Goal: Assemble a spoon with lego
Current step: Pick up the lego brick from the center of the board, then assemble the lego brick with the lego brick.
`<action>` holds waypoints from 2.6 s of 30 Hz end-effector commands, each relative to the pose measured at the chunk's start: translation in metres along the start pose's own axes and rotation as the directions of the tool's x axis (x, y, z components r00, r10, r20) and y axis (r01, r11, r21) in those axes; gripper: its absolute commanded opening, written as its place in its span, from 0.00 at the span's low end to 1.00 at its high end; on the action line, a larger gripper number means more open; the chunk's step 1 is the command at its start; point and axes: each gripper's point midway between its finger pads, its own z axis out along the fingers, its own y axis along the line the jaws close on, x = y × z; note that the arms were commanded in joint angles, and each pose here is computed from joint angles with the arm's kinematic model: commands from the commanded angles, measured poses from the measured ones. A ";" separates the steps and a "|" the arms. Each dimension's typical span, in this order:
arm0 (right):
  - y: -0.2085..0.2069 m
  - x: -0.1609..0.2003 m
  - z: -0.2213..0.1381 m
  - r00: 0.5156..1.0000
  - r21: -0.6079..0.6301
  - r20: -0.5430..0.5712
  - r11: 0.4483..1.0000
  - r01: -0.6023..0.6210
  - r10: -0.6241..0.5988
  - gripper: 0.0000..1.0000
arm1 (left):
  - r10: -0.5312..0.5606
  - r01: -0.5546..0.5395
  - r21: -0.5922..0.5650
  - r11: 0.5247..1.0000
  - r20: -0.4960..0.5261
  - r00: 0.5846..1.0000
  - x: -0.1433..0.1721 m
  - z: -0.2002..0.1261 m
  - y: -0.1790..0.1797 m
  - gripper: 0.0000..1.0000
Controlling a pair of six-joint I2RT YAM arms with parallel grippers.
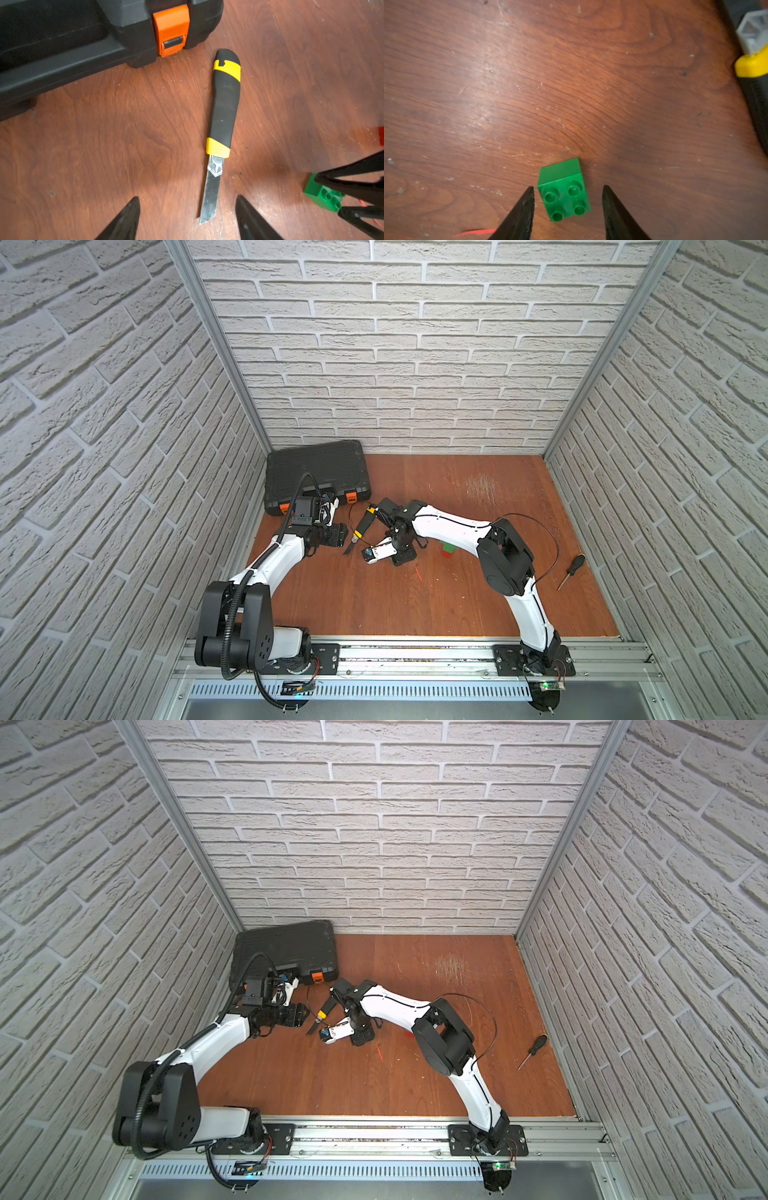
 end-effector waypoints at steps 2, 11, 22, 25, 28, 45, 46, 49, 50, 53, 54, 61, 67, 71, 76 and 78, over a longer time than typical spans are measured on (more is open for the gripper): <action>0.002 0.001 0.002 1.000 -0.027 -0.002 1.000 -0.008 0.008 0.42 | -0.003 0.003 0.009 1.000 0.023 1.000 -0.005 0.002 0.001 0.72; 0.001 0.001 0.007 1.000 -0.035 -0.012 0.999 -0.019 0.019 0.35 | -0.004 0.004 0.012 1.000 0.023 1.000 -0.004 0.002 0.000 0.72; -0.007 -0.006 -0.063 0.977 0.008 0.048 0.978 -0.207 0.207 0.17 | 0.041 -0.045 0.054 0.998 0.061 0.997 -0.008 0.000 -0.017 0.71; -0.011 0.000 -0.125 0.949 0.098 0.104 0.946 -0.309 0.299 0.15 | 0.080 -0.091 0.077 0.993 0.139 0.987 -0.019 -0.007 -0.034 0.71; -0.002 0.028 -0.179 0.918 0.193 0.099 0.898 -0.396 0.383 0.16 | 0.129 -0.167 0.105 0.980 0.302 0.944 -0.043 -0.018 -0.067 0.72; 0.053 0.132 -0.225 0.731 0.187 -0.020 0.721 -0.667 0.682 0.15 | 0.334 -0.625 0.266 0.734 0.659 0.674 -0.059 0.000 -0.260 0.74; 0.052 0.133 -0.222 0.727 0.182 -0.008 0.716 -0.674 0.686 0.15 | 0.328 -0.623 0.276 0.732 0.658 0.678 -0.059 0.002 -0.264 0.74; 0.047 0.136 -0.218 0.719 0.173 0.023 0.706 -0.687 0.694 0.15 | 0.315 -0.629 0.299 0.717 0.666 0.676 -0.058 0.006 -0.273 0.74; 0.046 0.138 -0.216 0.716 0.173 0.023 0.703 -0.690 0.697 0.15 | 0.313 -0.631 0.304 0.714 0.667 0.676 -0.057 0.006 -0.275 0.74; 0.043 0.141 -0.214 0.708 0.165 0.039 0.695 -0.700 0.705 0.15 | 0.305 -0.636 0.310 0.706 0.677 0.670 -0.058 0.006 -0.279 0.75; 0.042 0.141 -0.213 0.706 0.161 0.047 0.692 -0.704 0.707 0.15 | 0.306 -0.638 0.312 0.704 0.677 0.669 -0.057 0.006 -0.280 0.75; 0.038 0.143 -0.203 0.687 0.116 0.056 0.679 -0.725 0.724 0.14 | 0.298 -0.664 0.340 0.666 0.695 0.655 -0.053 0.003 -0.287 0.74; 0.037 0.143 -0.193 0.706 0.093 0.040 0.701 -0.707 0.707 0.14 | 0.292 -0.671 0.357 0.650 0.697 0.655 -0.052 0.003 -0.291 0.75; 0.036 0.146 -0.186 0.700 0.089 0.034 0.696 -0.713 0.713 0.14 | 0.293 -0.671 0.360 0.648 0.695 0.656 -0.051 0.003 -0.292 0.75; 0.035 0.149 -0.180 0.691 0.086 0.029 0.687 -0.722 0.722 0.13 | 0.291 -0.668 0.368 0.647 0.691 0.662 -0.050 0.004 -0.293 0.75; 0.034 0.150 -0.177 0.688 0.086 0.024 0.685 -0.724 0.725 0.13 | 0.290 -0.669 0.369 0.646 0.692 0.661 -0.050 0.004 -0.293 0.75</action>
